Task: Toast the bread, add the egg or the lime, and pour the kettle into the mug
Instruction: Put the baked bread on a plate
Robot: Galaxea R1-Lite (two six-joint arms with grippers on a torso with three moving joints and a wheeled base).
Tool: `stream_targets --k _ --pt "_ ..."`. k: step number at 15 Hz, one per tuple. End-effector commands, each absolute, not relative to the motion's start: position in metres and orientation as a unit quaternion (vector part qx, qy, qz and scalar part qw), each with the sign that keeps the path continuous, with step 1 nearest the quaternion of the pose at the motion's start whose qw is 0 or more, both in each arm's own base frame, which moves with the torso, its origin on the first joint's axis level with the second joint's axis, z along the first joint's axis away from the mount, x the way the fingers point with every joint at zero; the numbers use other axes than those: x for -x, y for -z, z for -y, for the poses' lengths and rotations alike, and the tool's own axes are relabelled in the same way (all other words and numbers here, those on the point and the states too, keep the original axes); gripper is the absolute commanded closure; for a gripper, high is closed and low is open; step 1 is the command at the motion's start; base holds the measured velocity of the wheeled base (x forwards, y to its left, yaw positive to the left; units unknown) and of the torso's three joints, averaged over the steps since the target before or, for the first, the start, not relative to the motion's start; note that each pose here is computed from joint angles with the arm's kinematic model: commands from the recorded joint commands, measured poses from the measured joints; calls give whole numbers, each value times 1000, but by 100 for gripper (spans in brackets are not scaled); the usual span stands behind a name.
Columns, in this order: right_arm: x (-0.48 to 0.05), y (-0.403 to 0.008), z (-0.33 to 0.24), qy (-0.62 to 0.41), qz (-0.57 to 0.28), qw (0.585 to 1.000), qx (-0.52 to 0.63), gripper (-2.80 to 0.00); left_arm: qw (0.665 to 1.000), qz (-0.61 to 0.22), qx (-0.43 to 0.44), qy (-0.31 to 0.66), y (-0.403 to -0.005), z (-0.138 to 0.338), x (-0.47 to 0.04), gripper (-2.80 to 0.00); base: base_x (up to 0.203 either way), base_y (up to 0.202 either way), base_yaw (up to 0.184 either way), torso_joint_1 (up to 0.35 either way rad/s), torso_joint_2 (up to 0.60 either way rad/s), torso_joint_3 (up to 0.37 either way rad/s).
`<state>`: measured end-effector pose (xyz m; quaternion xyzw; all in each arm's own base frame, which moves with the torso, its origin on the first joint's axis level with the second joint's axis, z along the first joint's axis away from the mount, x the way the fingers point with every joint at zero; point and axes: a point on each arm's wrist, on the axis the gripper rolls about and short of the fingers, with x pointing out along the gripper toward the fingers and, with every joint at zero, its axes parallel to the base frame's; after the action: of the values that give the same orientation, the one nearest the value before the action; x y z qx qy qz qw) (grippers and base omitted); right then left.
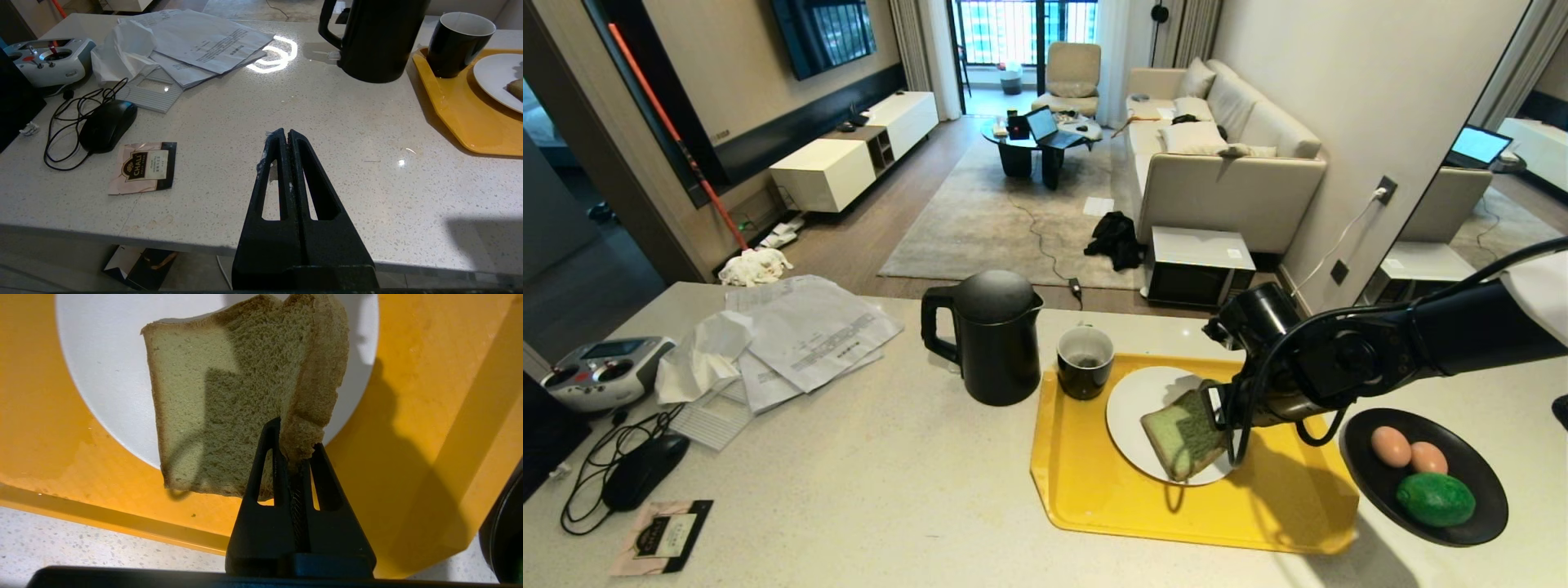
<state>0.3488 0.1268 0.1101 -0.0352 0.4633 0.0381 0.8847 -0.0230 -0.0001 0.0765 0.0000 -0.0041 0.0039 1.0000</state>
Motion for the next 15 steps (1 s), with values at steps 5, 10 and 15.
stream_targets --k 5,10,15 --pt "-346 -106 -120 -30 -470 881 35 0 1000 4 0 -5 -77 0 23 0 0 0 0 0 0 0" --pt "-345 -111 -119 -15 -460 887 42 -280 1000 5 0 -4 -76 0 23 0 0 0 0 0 0 0" --pt "-344 -123 -118 -4 -441 896 46 -280 1000 5 0 -4 -76 0 23 0 0 0 0 0 0 0"
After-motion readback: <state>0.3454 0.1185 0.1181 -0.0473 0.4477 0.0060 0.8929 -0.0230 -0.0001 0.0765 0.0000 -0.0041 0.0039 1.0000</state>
